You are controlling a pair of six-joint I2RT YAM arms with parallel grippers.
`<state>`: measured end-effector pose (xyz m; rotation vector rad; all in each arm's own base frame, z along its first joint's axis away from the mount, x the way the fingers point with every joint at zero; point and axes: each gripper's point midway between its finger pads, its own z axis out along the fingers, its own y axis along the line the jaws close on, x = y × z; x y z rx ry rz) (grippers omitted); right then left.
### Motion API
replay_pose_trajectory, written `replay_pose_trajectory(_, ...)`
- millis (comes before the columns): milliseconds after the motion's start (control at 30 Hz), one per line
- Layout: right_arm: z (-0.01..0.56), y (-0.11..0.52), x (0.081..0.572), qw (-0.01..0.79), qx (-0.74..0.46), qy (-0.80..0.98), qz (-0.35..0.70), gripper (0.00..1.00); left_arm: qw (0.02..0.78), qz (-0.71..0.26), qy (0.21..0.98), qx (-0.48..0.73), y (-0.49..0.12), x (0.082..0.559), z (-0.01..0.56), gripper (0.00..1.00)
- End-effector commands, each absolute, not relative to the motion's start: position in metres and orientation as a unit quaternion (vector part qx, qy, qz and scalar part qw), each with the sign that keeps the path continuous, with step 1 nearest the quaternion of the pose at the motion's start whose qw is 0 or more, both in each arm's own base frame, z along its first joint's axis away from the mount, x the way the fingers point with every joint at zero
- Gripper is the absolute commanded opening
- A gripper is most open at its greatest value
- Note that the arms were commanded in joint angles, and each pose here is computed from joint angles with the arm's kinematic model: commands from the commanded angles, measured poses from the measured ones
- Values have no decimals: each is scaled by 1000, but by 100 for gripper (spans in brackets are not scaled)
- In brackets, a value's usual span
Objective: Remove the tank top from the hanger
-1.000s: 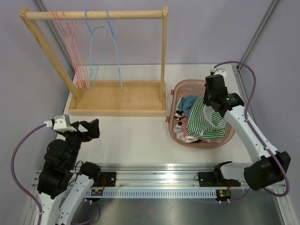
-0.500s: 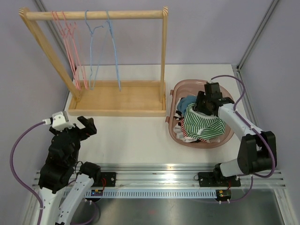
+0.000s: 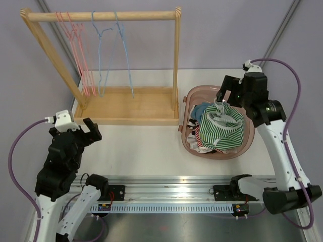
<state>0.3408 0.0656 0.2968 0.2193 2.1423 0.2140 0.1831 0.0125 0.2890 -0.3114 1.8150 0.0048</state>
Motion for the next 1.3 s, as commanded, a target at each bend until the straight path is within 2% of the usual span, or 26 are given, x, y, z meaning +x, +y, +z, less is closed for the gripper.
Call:
replay_pose_trajectory(0,332,52,302,498,74,861,72,99,596,1,797,-95,6,183,306,99)
replay_pose_trajectory(167,373,43,248,537,50,838,82,99,587,10,804,-97,10,176,323,99)
replay_pose_trajectory(267,373,30,219,531,46,844,56,99,575,43,810,-110,24,165,325,99)
replay_pose_trajectory(367,363,15,196,527,57,848,28,99,581,31,806,-105,23,156,328,99)
replay_pose_trajectory(533,364,12,165,564,60,822,51,99,591,16,800,-99,24,139,324,99)
replay_pose_trajectory(733,350,7,148,572,74,815,53,99,595,9,797,-98,25,130,313,99)
replay_pose_trajectory(1267,328,12,151,567,60,820,57,99,602,-27,793,-88,14,127,306,99)
